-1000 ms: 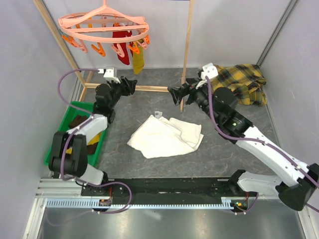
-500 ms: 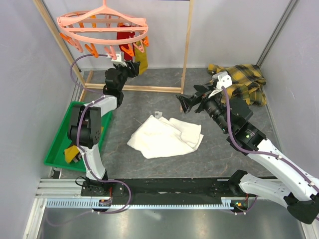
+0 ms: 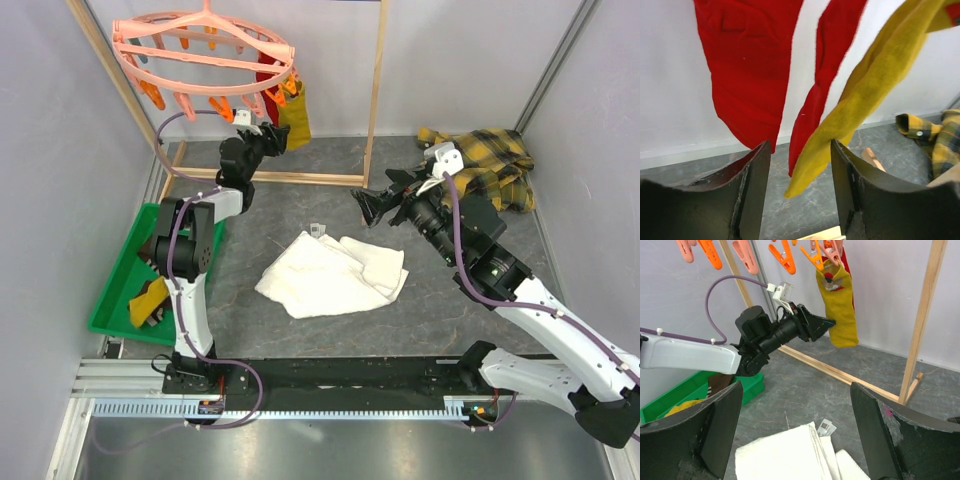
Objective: Remove the socks clipped to the hanger
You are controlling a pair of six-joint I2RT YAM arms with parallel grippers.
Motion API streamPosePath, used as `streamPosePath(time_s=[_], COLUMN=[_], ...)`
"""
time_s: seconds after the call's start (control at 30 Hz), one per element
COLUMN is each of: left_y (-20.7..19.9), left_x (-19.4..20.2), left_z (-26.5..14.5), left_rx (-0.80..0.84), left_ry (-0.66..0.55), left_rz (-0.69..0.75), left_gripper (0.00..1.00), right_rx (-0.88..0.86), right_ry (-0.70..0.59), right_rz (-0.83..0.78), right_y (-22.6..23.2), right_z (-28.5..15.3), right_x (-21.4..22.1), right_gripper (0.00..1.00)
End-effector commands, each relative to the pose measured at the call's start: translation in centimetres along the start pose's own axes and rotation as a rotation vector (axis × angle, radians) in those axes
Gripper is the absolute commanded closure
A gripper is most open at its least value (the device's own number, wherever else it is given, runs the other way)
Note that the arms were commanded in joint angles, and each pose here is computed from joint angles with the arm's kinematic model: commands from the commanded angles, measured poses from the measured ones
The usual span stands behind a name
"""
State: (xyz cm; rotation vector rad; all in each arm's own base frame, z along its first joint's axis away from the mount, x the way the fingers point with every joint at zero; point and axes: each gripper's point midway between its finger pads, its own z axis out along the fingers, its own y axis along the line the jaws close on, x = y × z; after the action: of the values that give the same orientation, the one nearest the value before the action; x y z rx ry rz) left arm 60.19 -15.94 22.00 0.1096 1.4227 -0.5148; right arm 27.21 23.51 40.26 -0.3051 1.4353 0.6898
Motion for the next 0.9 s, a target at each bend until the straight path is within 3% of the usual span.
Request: streamPosePath(time_s=[0.0,0.17,0.27,0.3,0.4,0.7,0.87], left_y=[-2.0,-3.8,-5.0,-5.6,-6.4,-8.0,-10.6], left_x=[-1.7,-1.5,-1.4,-2.2,-2.2,-3.9,-5.8], left_z=[1.1,0.7,0.0,-0.4,-2.5,-9.5,-13.0], left_rx=[0.104,0.191,0.245,0.263,0.288,0.25,0.333], left_ry=[-0.085,-0.087,-0.072,-0.088,-0.075,-0.052,-0.036], left_rz=[-0.054,-0.107,-0.127,-0.131,-0.164,-0.245,-0.327], left_gripper=[0.42,0.47,0.65,0.78,0.98,0.98,0.98], right_rx=[-0.048,-0.065,-0.053,-0.047,-0.031,-0.001,0.026], right_ry=[-0.087,-0.068,-0.055,-0.054,-0.051,-0.044,-0.059], right_rz=[0.02,0.019,0.026,0.029,0.047,0.045,-0.013], right_y=[1.3,1.7,1.5,1.4,1.2,0.9,0.6], right_z=[0.7,1.8,2.3,2.4,3.1,6.0,7.5], right_x=[-3.1,-2.6,-2.0,-1.9,-1.3,-0.8,-2.2], right_gripper=[0.05,0.05,0.05,0.05,0.06,0.06,0.06])
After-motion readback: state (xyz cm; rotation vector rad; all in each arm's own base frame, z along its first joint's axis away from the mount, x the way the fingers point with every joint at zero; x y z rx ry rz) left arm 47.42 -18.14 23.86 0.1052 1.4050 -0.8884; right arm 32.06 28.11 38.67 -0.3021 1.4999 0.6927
